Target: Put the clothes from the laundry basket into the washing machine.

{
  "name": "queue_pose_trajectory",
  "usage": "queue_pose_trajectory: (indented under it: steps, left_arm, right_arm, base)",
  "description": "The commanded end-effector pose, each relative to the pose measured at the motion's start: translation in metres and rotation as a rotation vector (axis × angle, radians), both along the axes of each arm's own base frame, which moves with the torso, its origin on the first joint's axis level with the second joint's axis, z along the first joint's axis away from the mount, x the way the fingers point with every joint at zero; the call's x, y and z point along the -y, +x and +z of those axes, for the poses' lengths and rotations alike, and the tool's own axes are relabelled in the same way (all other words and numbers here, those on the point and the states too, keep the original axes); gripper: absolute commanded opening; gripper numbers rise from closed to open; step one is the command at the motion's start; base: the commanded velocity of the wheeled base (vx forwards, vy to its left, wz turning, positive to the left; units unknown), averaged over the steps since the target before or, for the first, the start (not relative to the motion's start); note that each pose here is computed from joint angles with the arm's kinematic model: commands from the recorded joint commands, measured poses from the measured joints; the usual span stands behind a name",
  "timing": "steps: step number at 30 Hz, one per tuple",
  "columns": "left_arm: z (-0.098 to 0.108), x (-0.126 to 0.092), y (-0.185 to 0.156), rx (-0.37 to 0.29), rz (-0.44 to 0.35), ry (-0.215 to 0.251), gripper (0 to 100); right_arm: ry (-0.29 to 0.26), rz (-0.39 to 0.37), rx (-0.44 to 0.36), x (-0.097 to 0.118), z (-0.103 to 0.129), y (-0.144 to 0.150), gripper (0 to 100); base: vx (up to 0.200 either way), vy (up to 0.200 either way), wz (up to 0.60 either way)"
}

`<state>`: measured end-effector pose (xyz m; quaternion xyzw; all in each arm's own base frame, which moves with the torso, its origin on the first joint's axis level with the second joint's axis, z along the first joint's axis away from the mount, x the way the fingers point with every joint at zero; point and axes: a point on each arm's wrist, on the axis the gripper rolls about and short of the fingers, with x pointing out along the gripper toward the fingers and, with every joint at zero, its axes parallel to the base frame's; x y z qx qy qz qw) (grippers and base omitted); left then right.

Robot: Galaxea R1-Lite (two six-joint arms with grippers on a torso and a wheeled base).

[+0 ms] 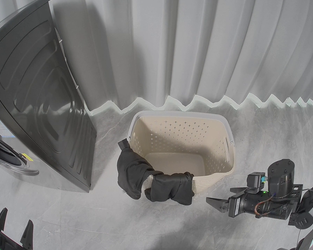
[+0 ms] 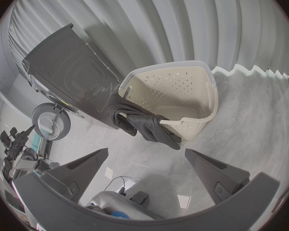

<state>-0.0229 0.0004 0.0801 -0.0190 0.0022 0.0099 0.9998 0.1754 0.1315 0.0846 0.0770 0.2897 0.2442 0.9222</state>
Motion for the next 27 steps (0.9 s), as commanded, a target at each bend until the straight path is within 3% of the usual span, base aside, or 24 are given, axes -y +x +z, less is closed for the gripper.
queue_pose_trajectory:
  steps: [1, 5, 23, 27]
  left_arm:
    - [-0.005, 0.0, 0.0, 0.0, 0.0, 0.0, 100]
    - [-0.005, 0.0, 0.0, -0.001, 0.0, 0.0, 100]
    - [-0.005, 0.0, 0.0, -0.001, 0.0, 0.0, 100]
    - [-0.005, 0.0, 0.0, -0.001, 0.0, 0.0, 100]
  right_arm:
    - [-0.042, -0.023, -0.042, -0.017, -0.019, 0.016, 100]
    - [-0.018, -0.019, -0.046, -0.033, -0.023, 0.025, 100]
    - [-0.088, -0.085, -0.072, -0.07, -0.084, 0.073, 100]
    - [-0.061, -0.088, -0.041, -0.078, -0.089, 0.084, 100]
  base:
    - [0.0, 0.0, 0.0]
    - [0.0, 0.0, 0.0]
    - [0.0, 0.0, 0.0]
    - [0.0, 0.0, 0.0]
